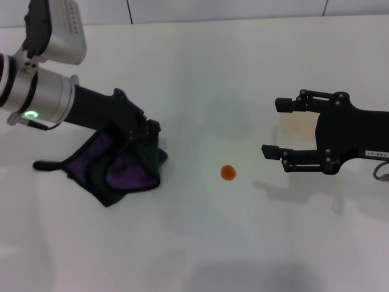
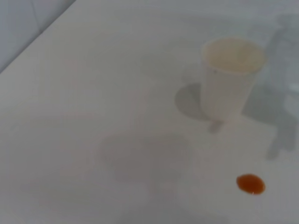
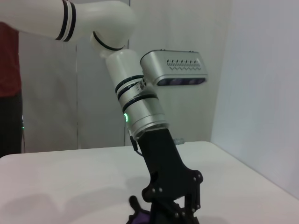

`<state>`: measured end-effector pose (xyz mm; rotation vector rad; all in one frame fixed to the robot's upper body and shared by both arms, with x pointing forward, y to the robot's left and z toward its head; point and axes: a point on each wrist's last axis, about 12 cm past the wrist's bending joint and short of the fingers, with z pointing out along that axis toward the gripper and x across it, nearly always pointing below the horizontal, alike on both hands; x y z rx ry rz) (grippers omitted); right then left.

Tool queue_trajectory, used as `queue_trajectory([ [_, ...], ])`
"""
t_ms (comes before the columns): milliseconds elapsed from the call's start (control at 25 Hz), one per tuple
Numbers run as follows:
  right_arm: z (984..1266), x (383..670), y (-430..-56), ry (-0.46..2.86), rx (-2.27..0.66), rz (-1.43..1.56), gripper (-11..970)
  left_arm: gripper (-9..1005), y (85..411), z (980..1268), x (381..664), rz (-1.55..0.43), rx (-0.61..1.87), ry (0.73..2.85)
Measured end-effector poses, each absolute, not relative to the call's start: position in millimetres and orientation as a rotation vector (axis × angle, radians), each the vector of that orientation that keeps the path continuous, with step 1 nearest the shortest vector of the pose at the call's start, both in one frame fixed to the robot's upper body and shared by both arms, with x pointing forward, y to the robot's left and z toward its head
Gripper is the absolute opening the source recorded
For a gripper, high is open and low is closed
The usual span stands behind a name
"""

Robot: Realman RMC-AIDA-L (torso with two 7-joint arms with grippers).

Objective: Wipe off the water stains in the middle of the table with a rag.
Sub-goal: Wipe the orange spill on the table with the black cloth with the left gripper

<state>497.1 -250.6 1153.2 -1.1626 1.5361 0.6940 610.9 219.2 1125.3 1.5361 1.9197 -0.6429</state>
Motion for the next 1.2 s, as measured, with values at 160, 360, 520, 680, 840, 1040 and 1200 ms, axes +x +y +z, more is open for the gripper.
queue_trajectory([
  [160,1153.7,497.4,-250.6,1.535,-1.162,0.69,795,15,208.3,1135.1,614.2,-0.674,1.565,1.855],
  [360,1154.8,497.8,-251.3,1.533,-1.16,0.685,794,14,193.3,1146.3,617.8,-0.704,1.604,1.793],
  [520,1155.3,498.2,-252.1,1.532,-1.159,0.682,794,14,180.4,1152.2,618.2,-0.73,1.64,1.747],
  [680,1155.6,498.4,-252.3,1.532,-1.158,0.68,794,14,168.2,1157.8,616.8,-0.759,1.667,1.688],
  [840,1156.3,499.3,-251.8,1.529,-1.159,0.679,794,14,160.1,1163.9,616.6,-0.773,1.682,1.633],
  [1040,1157.0,500.2,-250.3,1.524,-1.164,0.681,794,14,154.7,1158.5,614.3,-0.781,1.704,1.608],
  [1200,1156.1,500.2,-249.9,1.526,-1.165,0.685,794,13,149.0,1142.3,608.4,-0.776,1.746,1.632],
])
